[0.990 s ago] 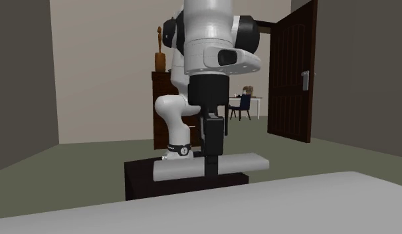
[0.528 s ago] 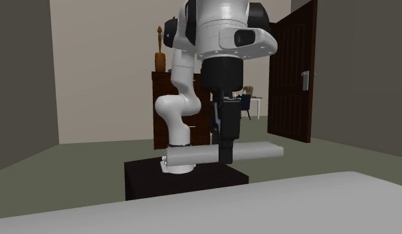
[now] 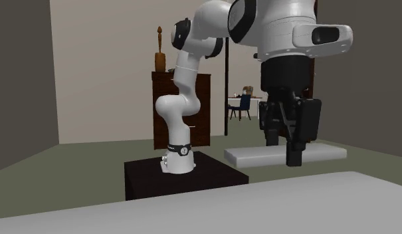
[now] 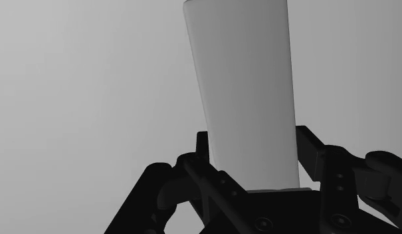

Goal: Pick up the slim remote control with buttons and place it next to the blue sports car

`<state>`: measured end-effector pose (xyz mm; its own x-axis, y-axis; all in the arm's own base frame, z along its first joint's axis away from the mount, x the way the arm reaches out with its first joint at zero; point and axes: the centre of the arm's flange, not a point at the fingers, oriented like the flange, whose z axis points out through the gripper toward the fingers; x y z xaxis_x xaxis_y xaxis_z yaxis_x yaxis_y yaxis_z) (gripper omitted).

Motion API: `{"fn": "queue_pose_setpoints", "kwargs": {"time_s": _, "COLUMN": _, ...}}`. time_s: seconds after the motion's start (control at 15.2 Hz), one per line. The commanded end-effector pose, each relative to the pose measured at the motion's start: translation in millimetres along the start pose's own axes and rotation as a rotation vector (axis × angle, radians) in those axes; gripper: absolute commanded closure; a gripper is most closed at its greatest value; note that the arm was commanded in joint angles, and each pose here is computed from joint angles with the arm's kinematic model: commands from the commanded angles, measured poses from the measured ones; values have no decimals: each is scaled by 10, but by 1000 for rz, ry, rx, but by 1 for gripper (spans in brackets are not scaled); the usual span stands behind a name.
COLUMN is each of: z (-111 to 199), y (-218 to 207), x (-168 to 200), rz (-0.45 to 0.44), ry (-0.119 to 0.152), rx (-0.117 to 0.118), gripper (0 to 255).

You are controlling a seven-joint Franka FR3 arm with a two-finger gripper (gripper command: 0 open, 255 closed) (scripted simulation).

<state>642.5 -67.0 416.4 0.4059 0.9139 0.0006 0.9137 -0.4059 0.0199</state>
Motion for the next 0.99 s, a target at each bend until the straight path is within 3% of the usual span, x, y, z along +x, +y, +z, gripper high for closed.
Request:
{"fn": "queue_pose_setpoints", "kwargs": {"time_s": 0.0, "z": -8, "y": 32, "x": 256, "rz": 1, "ry": 1, "rx": 0, "gripper": 255}}
{"fn": "queue_pose_setpoints", "kwargs": {"time_s": 0.59, "z": -7, "y": 249, "x": 1424, "rz": 1, "ry": 1, "rx": 0, "gripper": 255}}
{"fn": "queue_pose_setpoints", "kwargs": {"time_s": 0.92, "z": 205, "y": 259, "x": 1501, "rz": 1, "ry": 0, "rx": 0, "gripper": 255}}
